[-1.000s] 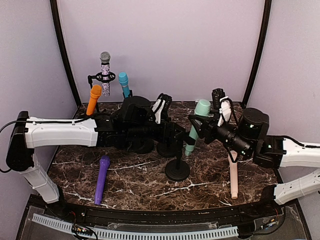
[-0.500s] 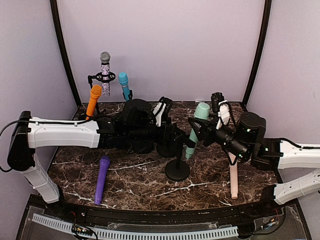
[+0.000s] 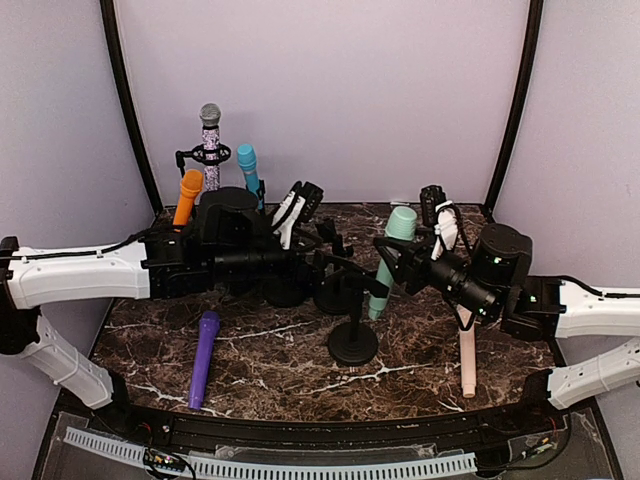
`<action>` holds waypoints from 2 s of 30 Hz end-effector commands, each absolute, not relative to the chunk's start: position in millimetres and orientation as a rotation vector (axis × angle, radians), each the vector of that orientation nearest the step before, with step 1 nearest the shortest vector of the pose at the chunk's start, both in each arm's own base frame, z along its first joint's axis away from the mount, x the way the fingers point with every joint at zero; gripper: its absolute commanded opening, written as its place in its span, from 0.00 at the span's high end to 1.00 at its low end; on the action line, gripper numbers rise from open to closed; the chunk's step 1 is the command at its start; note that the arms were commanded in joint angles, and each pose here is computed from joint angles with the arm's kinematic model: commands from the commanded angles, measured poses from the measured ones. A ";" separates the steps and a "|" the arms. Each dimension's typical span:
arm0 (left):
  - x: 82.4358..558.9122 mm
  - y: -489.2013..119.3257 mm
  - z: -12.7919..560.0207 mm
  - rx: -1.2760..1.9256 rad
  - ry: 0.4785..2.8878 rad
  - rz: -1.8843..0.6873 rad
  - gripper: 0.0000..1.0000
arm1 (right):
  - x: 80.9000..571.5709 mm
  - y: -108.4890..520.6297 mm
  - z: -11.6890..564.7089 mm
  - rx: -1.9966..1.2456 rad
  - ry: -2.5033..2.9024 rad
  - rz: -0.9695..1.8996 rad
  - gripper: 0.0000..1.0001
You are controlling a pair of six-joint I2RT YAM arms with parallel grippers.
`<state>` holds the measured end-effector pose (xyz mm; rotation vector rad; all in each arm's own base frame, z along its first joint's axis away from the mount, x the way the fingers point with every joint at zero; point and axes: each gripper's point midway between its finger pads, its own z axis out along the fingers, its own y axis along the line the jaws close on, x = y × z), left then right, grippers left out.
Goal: Remove the microphone from the stand
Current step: Open the clamp for the microphone stand, then remove the microphone from the microphone stand.
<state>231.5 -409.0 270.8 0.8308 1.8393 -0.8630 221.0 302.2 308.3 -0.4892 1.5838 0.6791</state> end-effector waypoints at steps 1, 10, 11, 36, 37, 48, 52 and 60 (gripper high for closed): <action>207.5 -407.2 297.1 1.048 1.655 -0.903 0.07 | 207.5 312.7 299.2 -0.569 1.615 0.737 1.00; 181.0 -425.5 283.0 1.430 1.468 -1.109 0.07 | 194.7 309.7 309.3 -0.597 1.583 0.806 1.00; 181.3 -427.1 275.1 1.464 1.474 -1.098 0.07 | 193.3 310.1 309.5 -0.603 1.583 0.815 1.00; 191.5 -436.2 233.6 1.596 1.533 -1.010 0.26 | 188.0 319.6 312.0 -0.636 1.588 0.867 0.99; 191.4 -436.2 233.0 1.596 1.534 -1.010 0.26 | 188.3 319.5 311.8 -0.636 1.589 0.865 0.99; 190.0 -435.4 241.5 1.576 1.494 -1.016 0.38 | 189.3 320.7 308.5 -0.635 1.602 0.862 0.99; 188.8 -435.2 242.2 1.581 1.488 -1.020 0.47 | 190.1 321.4 307.5 -0.636 1.607 0.858 0.99; 187.7 -430.4 234.3 1.596 1.515 -1.000 0.81 | 204.1 296.1 306.5 -0.572 1.662 0.695 1.00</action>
